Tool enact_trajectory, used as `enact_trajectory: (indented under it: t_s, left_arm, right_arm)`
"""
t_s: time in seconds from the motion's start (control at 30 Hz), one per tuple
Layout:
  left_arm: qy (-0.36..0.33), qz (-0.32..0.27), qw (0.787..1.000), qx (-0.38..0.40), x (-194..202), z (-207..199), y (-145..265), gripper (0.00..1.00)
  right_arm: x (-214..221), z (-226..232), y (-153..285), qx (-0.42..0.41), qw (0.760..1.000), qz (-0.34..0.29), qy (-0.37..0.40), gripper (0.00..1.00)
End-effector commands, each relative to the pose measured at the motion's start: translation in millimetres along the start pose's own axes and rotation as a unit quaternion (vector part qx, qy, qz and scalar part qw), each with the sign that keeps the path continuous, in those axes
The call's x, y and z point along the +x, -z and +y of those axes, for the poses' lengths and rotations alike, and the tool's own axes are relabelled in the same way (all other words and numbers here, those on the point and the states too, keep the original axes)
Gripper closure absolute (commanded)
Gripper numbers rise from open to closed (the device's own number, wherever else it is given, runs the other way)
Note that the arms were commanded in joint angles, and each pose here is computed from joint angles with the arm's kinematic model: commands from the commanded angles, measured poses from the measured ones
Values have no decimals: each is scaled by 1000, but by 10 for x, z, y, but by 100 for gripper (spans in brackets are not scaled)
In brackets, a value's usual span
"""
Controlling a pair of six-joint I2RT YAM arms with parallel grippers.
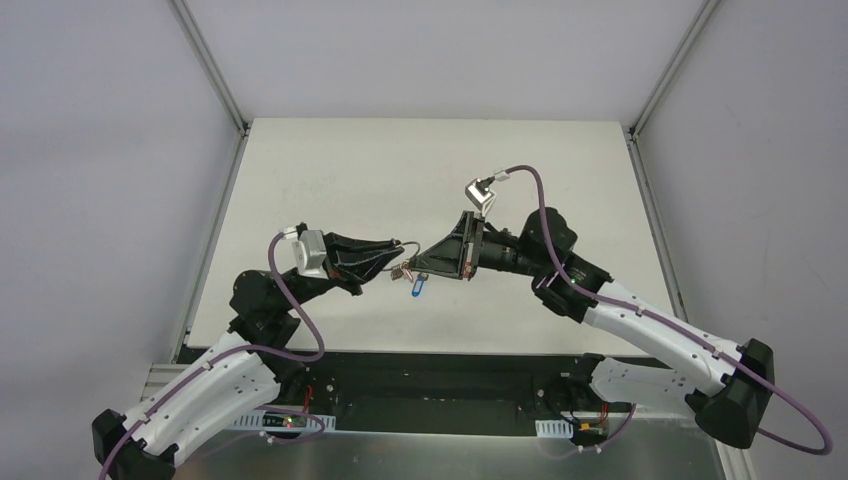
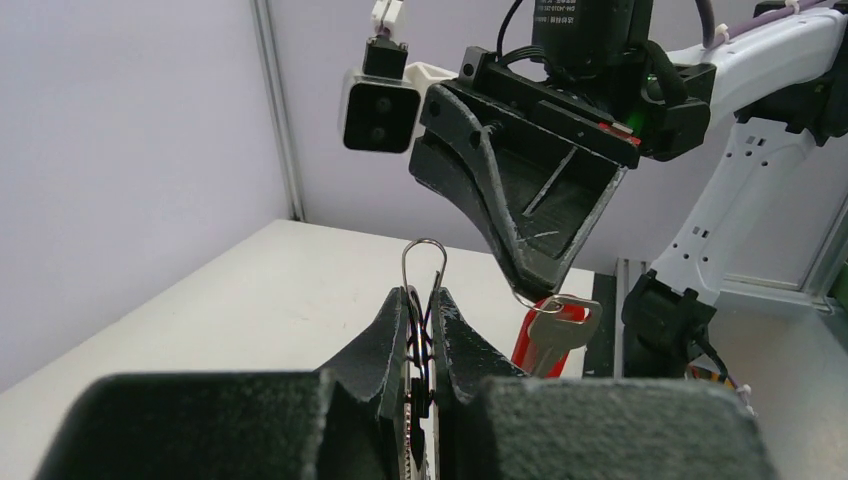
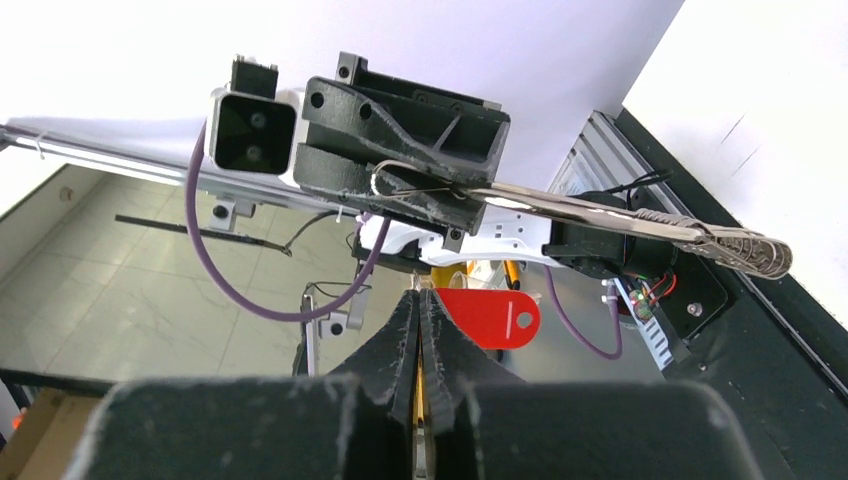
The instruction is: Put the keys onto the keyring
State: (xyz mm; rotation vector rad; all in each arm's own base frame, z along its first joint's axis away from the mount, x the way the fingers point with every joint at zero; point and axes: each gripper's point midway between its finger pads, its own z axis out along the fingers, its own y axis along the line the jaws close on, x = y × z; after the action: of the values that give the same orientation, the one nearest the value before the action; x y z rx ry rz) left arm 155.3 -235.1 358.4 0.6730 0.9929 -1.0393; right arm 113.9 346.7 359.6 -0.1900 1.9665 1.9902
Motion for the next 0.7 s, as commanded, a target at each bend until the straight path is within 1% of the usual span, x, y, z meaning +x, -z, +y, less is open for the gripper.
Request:
enact_trajectory:
  t_s: [0.0,0.27,0.4,0.67]
  left_arm:
    - [-57,-46,997,33,-207,-101,-34,100]
    - [-112,-41,992,27,-174,-28,-42,100]
    - [-159,-44,986,12,-192,44,-27,100]
    - [-229,-42,972,-22,-173,208,10,100]
  right_arm:
    - [-145,231,-13,-36,998,-50,-1,100]
    - [-252,284,-25,-39,995,-89,-24,100]
    - [-323,231,-11,-26,992,-117,-42,100]
    - [-406,128,-30,-12,985,-157,-76,100]
